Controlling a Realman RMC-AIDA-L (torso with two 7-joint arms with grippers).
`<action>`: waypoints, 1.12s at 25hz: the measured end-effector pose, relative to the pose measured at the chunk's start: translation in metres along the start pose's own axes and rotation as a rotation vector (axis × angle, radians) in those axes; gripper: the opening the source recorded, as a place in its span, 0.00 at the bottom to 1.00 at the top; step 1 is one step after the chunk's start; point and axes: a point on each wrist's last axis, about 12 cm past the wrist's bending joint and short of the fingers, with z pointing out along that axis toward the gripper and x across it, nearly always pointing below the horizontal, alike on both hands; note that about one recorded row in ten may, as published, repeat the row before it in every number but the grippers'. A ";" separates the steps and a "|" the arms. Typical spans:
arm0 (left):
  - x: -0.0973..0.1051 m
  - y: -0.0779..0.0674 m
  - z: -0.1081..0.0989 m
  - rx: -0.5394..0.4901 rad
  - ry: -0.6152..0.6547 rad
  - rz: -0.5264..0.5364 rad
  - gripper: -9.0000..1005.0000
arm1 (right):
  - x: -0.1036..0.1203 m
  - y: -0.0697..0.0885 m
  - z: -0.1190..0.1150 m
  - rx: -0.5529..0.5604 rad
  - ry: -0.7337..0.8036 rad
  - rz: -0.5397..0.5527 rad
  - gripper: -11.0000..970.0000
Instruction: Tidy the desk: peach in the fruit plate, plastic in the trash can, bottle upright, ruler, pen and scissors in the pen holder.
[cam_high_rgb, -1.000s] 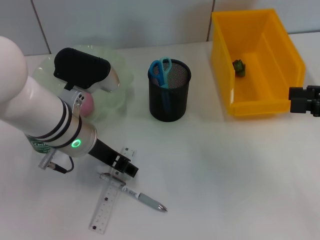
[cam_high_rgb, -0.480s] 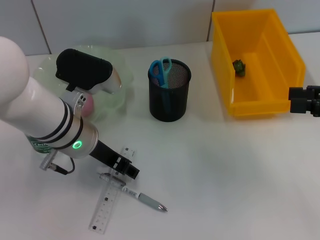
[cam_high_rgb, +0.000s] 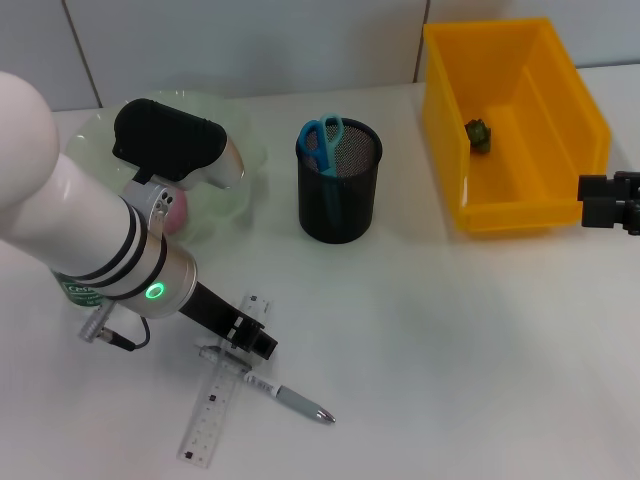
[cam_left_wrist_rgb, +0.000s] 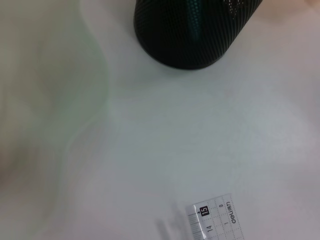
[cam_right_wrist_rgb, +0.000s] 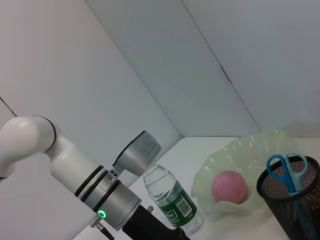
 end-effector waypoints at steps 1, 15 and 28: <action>0.000 0.000 0.000 0.000 0.000 0.000 0.60 | 0.000 0.000 0.000 0.000 0.000 0.000 0.83; 0.000 0.000 0.000 0.000 0.000 0.000 0.52 | -0.001 0.000 0.001 -0.004 0.002 -0.001 0.83; 0.000 -0.001 -0.001 0.005 0.010 0.003 0.38 | -0.003 0.000 0.002 -0.010 0.000 -0.003 0.83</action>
